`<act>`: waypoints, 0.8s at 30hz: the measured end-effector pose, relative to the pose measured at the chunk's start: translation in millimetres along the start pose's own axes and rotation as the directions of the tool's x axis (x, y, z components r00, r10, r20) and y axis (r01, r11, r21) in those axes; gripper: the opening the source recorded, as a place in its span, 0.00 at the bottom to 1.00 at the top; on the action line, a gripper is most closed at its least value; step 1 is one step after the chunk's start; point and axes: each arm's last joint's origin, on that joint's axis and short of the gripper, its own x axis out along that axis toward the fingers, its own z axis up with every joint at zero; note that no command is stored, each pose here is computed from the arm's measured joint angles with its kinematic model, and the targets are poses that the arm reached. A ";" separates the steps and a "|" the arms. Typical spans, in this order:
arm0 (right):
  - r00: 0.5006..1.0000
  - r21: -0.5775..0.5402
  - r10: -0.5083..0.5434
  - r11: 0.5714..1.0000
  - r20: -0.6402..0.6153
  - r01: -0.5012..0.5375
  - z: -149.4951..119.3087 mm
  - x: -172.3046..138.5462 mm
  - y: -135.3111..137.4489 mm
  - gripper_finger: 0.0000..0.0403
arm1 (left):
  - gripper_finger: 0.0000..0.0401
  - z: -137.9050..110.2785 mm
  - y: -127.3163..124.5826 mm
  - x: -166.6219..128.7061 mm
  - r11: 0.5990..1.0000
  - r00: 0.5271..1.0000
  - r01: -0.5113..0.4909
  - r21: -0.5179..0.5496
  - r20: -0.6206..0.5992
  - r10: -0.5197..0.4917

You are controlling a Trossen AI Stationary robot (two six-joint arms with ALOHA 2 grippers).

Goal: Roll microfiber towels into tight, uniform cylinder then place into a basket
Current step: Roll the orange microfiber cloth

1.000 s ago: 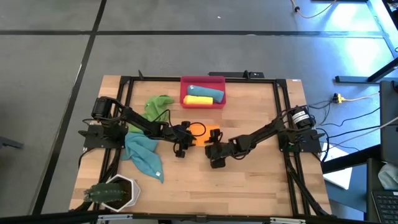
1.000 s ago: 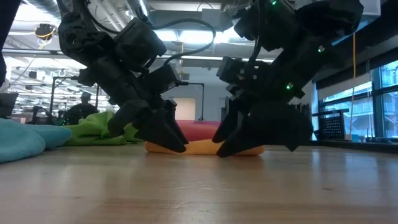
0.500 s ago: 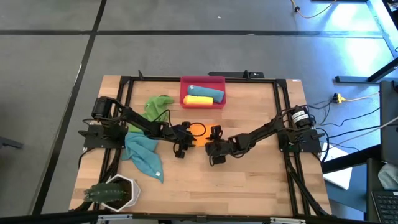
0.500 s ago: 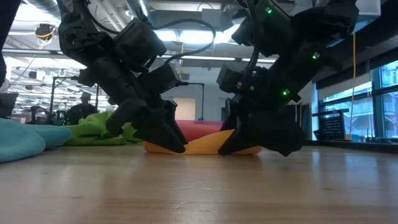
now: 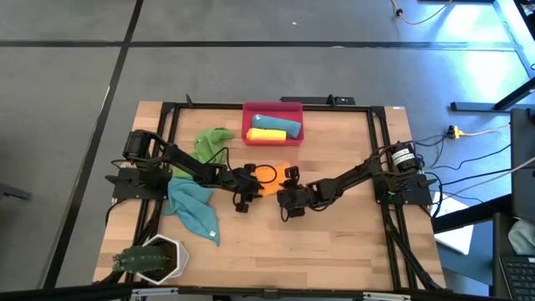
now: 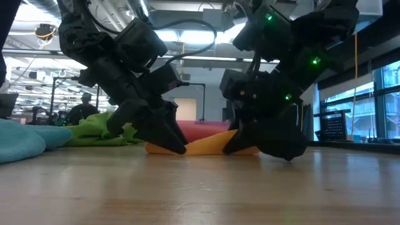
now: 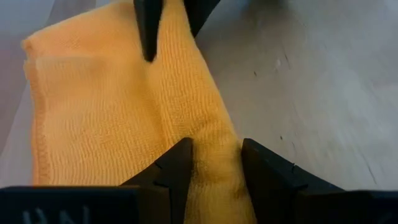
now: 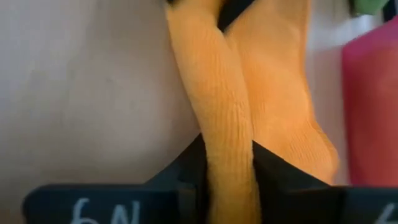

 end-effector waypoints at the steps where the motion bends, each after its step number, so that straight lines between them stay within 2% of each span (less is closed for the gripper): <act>1: 1.000 -0.017 -0.009 1.000 -0.003 0.009 0.1 -1.0 0.6 0.20 | 0.33 -0.2 0.0 0.0 1.000 1.000 0.001 -0.007 -0.002 -0.001; 4: 1.000 -0.035 -0.006 0.999 -0.003 0.006 1.9 -7.7 2.6 0.28 | 0.33 -0.5 -0.1 0.0 0.999 1.000 0.001 -0.055 -0.005 -0.001; 7: 1.000 -0.051 0.012 0.999 -0.028 -0.014 5.5 -13.7 6.7 0.39 | 0.33 -0.7 -0.1 0.0 0.996 1.000 0.000 -0.092 -0.007 -0.001; 10: 0.999 -0.046 0.023 0.999 -0.049 -0.025 13.8 -20.3 8.4 0.51 | 0.33 -0.7 -0.1 0.0 0.995 1.000 0.000 -0.105 -0.008 -0.001; 14: 0.999 -0.042 0.030 0.999 -0.017 -0.030 24.7 -28.8 13.8 0.63 | 0.33 -0.8 -0.1 0.0 0.994 1.000 0.000 -0.106 -0.009 -0.001; 18: 1.000 -0.047 0.012 0.999 0.022 -0.011 31.6 -35.4 18.9 0.65 | 0.33 -0.8 -0.1 -0.1 0.994 1.000 0.000 -0.108 -0.010 -0.001; 24: 0.999 -0.017 0.039 0.999 0.001 -0.039 27.7 -25.8 24.0 0.61 | 0.33 -0.8 -0.1 -0.1 0.994 1.000 0.000 -0.107 -0.010 -0.001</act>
